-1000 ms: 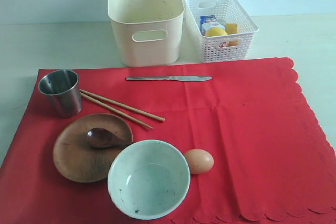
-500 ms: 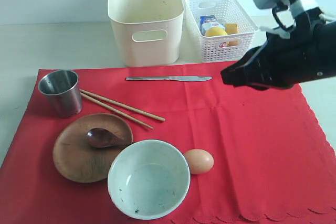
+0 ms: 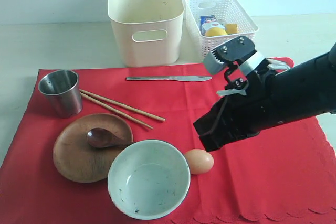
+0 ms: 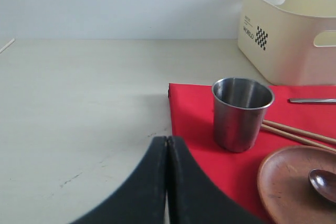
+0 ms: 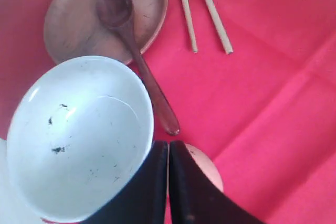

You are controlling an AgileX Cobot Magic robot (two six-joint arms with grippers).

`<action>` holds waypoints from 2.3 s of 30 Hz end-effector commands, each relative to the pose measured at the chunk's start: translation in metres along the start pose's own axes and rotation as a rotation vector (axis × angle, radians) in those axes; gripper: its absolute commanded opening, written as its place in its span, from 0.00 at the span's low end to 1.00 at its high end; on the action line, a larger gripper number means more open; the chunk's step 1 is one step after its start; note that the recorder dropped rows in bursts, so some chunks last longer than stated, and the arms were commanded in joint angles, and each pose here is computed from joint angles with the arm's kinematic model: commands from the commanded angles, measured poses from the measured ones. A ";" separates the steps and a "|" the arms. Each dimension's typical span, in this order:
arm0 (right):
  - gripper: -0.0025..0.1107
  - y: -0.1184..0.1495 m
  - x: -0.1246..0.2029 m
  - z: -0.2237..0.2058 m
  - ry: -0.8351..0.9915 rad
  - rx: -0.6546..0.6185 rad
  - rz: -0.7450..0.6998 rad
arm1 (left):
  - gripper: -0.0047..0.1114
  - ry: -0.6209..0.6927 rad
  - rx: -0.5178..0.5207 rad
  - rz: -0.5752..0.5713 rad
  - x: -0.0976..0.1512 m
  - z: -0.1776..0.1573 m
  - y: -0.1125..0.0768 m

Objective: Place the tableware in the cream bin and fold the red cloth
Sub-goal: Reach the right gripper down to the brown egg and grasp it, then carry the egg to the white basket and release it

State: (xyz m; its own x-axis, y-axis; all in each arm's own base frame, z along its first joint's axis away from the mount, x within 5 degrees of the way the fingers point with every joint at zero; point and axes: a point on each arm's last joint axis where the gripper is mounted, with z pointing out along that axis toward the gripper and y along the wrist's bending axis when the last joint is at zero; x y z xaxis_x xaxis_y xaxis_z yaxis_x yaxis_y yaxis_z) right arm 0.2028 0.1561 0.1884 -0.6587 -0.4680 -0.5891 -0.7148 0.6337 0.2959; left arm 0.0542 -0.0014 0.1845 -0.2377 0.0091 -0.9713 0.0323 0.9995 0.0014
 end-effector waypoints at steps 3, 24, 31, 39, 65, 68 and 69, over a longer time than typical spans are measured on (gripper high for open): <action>0.30 0.000 0.006 0.018 0.057 0.053 -0.081 | 0.04 -0.008 -0.004 0.004 0.000 0.000 0.000; 0.64 -0.014 0.036 0.056 0.278 -0.054 -0.437 | 0.04 -0.008 -0.004 0.004 0.000 0.000 0.000; 0.64 -0.023 0.038 0.065 0.282 0.014 -0.441 | 0.04 -0.008 -0.004 0.004 0.000 0.000 0.000; 0.64 -0.017 0.031 0.067 0.193 -0.038 -0.471 | 0.04 -0.008 -0.004 0.004 0.000 0.000 0.000; 0.09 -0.031 0.028 0.072 0.169 0.098 -0.530 | 0.04 -0.008 -0.004 0.004 0.000 0.000 0.000; 0.02 -0.035 0.022 0.064 0.146 0.185 -0.480 | 0.04 -0.008 -0.004 0.004 0.000 0.000 0.000; 0.02 -0.035 0.019 0.060 0.133 0.208 -0.474 | 0.04 -0.008 -0.004 0.004 0.000 0.000 0.000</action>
State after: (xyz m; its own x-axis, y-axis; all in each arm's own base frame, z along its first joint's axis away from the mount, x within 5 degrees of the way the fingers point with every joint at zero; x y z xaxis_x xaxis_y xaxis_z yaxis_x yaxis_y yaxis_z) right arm 0.2265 0.1652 0.1103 -0.2808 -0.8182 -0.5018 -0.9204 0.3778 -0.1010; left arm 0.0542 -0.0014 0.1845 -0.2377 0.0091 -0.9713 0.0323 0.9995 0.0014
